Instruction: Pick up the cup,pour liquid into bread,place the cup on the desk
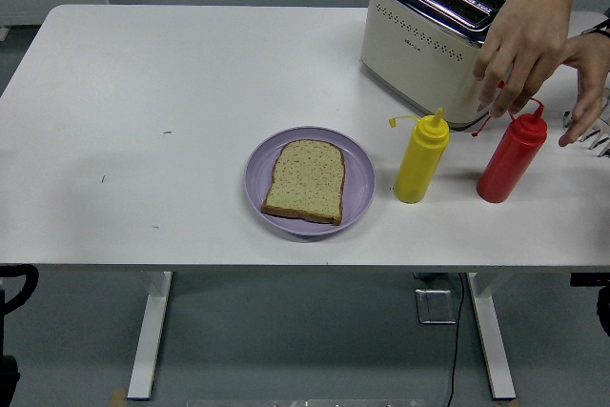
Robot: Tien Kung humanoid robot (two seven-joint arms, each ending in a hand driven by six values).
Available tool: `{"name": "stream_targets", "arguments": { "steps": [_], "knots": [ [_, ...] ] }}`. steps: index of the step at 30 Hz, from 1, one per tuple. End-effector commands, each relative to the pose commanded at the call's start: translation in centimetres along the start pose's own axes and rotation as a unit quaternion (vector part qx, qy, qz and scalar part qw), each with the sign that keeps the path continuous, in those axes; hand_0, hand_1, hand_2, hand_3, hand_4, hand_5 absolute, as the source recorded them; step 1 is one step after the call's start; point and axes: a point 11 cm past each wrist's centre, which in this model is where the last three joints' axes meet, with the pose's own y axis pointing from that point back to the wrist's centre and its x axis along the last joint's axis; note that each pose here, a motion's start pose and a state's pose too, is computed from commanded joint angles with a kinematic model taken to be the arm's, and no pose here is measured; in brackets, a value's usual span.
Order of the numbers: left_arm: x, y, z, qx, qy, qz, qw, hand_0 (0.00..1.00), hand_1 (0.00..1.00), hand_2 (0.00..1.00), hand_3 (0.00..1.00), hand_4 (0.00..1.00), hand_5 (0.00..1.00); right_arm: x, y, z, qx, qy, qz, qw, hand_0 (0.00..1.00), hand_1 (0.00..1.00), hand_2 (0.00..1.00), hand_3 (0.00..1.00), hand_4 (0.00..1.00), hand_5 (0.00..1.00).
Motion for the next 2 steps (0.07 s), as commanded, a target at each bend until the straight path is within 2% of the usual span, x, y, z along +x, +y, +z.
{"name": "stream_targets", "arguments": {
  "steps": [2],
  "knots": [
    [-0.01, -0.01, 0.02, 0.000, 0.000, 0.000, 1.000, 0.721, 0.735, 0.730, 0.666, 0.638, 0.998, -0.02, 0.01, 0.05, -0.001, 0.000, 0.000, 1.000, 0.770, 0.724, 0.735, 0.754, 0.621, 0.563]
  ]
}}
